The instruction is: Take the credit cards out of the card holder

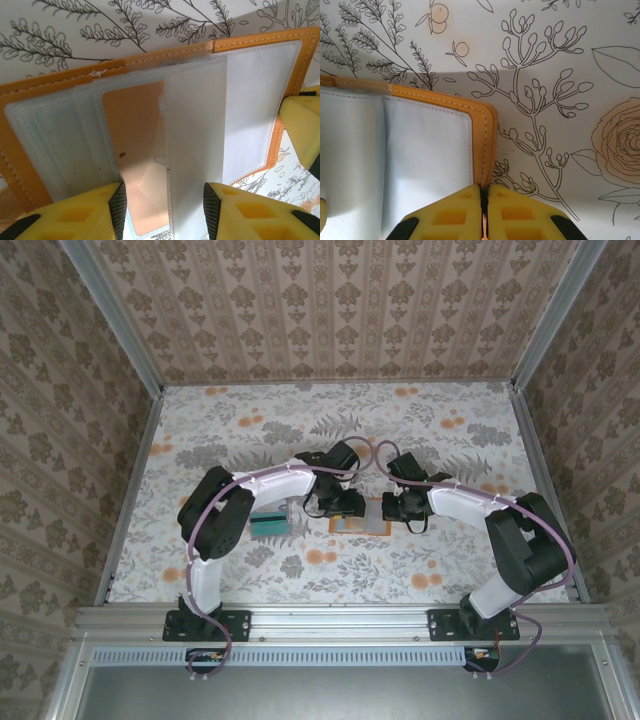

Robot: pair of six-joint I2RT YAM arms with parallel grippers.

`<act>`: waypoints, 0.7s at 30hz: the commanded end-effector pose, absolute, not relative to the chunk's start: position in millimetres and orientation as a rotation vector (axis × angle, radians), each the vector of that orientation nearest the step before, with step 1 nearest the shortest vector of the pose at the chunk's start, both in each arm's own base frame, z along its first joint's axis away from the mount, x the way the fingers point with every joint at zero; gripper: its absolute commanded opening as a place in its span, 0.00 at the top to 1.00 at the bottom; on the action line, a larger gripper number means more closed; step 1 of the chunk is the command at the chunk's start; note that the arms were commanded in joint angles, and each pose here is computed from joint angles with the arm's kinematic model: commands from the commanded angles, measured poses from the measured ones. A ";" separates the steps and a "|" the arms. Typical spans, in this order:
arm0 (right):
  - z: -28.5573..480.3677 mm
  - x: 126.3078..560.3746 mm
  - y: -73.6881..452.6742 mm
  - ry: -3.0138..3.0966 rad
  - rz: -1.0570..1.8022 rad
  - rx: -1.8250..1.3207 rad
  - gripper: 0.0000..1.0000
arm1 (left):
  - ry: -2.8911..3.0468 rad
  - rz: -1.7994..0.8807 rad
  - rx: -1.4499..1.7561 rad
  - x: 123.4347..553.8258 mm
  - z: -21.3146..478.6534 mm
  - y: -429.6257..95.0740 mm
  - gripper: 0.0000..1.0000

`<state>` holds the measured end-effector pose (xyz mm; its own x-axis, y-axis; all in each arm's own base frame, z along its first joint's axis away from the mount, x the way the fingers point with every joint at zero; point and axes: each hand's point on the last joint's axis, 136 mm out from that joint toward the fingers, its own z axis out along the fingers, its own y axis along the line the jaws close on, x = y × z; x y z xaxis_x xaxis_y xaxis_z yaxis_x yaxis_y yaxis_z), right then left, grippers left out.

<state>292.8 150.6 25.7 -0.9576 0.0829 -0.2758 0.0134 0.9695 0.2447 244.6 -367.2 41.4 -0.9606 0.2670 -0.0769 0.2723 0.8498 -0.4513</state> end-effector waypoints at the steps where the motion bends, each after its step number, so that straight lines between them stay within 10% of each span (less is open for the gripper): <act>1: 27.3 294.5 152.3 2.839 0.362 0.088 0.88 | 3.010 -0.767 0.492 241.3 43.2 -373.8 0.52; 21: 27.0 294.0 150.3 2.836 0.354 0.104 0.80 | 2.914 -0.868 0.573 241.3 70.3 -388.8 0.00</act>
